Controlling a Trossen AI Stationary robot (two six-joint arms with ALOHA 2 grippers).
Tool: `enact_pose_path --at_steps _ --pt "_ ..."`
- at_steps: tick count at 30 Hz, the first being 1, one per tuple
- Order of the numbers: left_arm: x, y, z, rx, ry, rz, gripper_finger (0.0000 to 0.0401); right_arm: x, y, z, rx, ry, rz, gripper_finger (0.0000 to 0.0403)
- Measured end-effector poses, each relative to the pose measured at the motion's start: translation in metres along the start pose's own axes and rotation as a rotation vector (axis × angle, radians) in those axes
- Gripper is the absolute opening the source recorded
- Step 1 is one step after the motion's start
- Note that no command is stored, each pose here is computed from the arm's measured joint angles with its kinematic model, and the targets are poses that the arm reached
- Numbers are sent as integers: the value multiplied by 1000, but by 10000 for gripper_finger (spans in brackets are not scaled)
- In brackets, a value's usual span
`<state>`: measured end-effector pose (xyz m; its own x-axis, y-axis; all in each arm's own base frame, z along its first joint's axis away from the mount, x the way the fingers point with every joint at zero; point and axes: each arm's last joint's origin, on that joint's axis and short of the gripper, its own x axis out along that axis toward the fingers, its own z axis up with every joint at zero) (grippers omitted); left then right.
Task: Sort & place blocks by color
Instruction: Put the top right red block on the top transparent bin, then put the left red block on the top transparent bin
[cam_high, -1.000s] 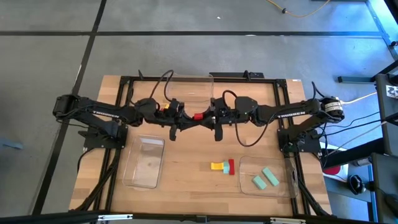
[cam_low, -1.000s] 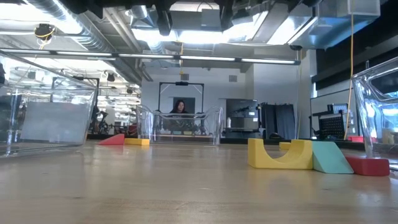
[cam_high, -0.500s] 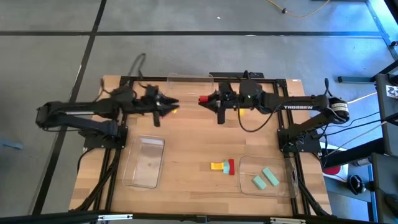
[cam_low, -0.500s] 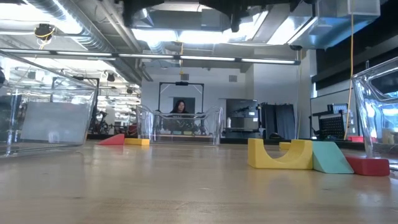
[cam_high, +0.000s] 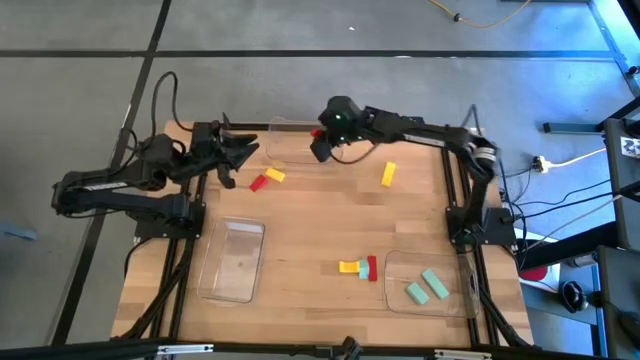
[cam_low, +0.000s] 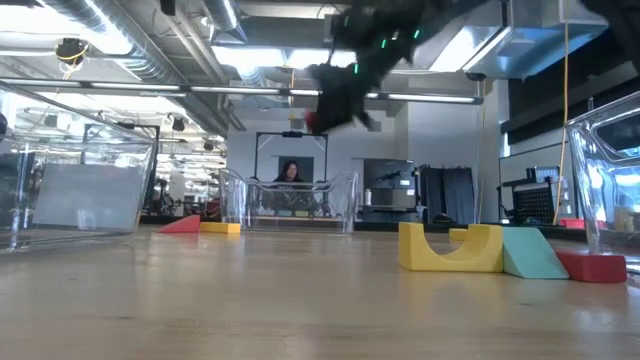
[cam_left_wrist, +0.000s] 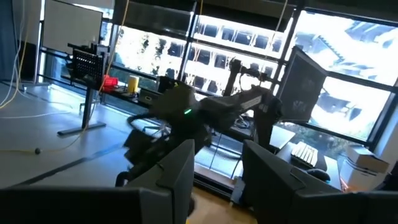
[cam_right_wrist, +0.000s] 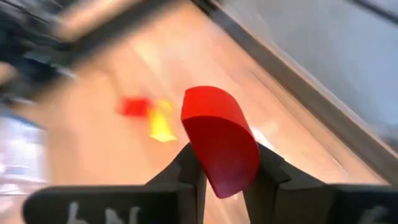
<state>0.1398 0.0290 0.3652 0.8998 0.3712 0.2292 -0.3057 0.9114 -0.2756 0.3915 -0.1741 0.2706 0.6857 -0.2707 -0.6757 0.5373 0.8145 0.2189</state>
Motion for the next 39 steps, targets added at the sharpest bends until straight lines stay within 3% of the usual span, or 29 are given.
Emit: enact_pose_path --at_steps 6,12,22,27,31,35,39 --pt "1 0 -1 1 6 -6 126 42 -33 -28 151 207 -106 71" --pt "1 0 -1 1 7 -6 126 48 -35 -31 173 219 -113 76" --pt "1 0 -1 1 7 -6 126 46 -34 -30 205 214 -109 226" --pt "1 0 -1 1 8 -6 126 19 -24 -18 94 183 -37 278" --pt "1 0 -2 3 19 -3 126 -24 -1 -9 -43 113 19 284" --pt "1 0 -3 4 24 -5 126 -64 17 -28 -113 36 83 280" --pt "1 0 -3 3 24 -6 126 -99 24 -70 -43 -95 174 279"
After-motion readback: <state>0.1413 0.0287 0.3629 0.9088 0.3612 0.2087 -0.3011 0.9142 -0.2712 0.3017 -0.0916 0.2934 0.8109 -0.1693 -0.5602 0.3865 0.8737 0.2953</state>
